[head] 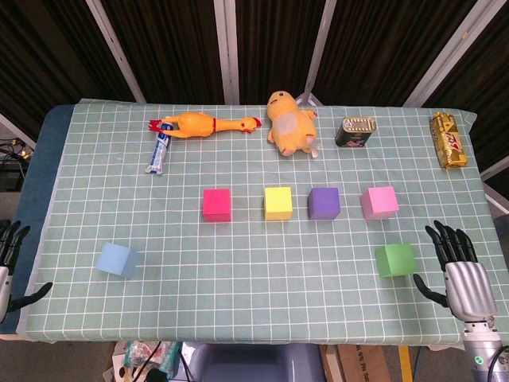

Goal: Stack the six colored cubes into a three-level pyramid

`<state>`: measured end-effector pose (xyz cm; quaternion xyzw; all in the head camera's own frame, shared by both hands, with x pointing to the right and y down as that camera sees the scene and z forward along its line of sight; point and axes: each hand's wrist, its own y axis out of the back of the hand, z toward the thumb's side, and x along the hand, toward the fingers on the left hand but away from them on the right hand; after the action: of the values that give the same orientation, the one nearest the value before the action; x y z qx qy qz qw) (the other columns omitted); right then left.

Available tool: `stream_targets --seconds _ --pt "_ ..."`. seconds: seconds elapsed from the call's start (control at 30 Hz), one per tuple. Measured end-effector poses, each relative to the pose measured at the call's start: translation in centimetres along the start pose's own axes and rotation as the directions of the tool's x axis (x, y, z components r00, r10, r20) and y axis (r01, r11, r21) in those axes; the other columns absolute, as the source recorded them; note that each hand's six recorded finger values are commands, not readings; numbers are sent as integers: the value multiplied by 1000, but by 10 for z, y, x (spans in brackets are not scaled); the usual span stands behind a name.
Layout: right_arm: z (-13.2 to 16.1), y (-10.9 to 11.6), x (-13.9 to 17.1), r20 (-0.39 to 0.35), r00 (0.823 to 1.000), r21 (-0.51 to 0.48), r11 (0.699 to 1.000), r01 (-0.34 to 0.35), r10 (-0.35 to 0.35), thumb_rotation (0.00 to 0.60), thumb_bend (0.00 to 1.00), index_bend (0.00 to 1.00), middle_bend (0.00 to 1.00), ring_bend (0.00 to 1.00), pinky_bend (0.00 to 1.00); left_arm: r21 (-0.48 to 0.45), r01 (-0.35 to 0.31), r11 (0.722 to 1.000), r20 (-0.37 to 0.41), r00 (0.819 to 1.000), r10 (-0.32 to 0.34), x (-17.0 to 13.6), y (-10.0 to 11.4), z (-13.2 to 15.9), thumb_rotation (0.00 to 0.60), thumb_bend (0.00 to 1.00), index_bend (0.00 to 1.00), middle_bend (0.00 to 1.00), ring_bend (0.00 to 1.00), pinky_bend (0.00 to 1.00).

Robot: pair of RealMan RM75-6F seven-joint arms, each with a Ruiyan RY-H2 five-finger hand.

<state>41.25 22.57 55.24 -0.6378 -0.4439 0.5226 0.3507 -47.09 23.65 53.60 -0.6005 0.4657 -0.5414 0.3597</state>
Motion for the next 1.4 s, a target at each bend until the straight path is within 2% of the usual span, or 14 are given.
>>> stream_targets --seconds 0.67,1.03,1.4 --pt "-1 -1 -1 3 1000 -6 1000 5 -5 600 329 0 0 0 0 3 3 1000 -6 1000 -3 1 -1 -2 600 42 0 0 0 18" --pt "-3 -3 -5 20 1000 -24 1000 11 -10 600 330 0 0 0 0 12 51 999 -44 998 -50 5 -9 -2 600 42 0 0 0 18" --pt "-5 1 -6 22 999 -15 999 41 -41 600 331 0 0 0 0 6 58 998 -58 997 -57 10 -8 1 600 42 0 0 0 19"
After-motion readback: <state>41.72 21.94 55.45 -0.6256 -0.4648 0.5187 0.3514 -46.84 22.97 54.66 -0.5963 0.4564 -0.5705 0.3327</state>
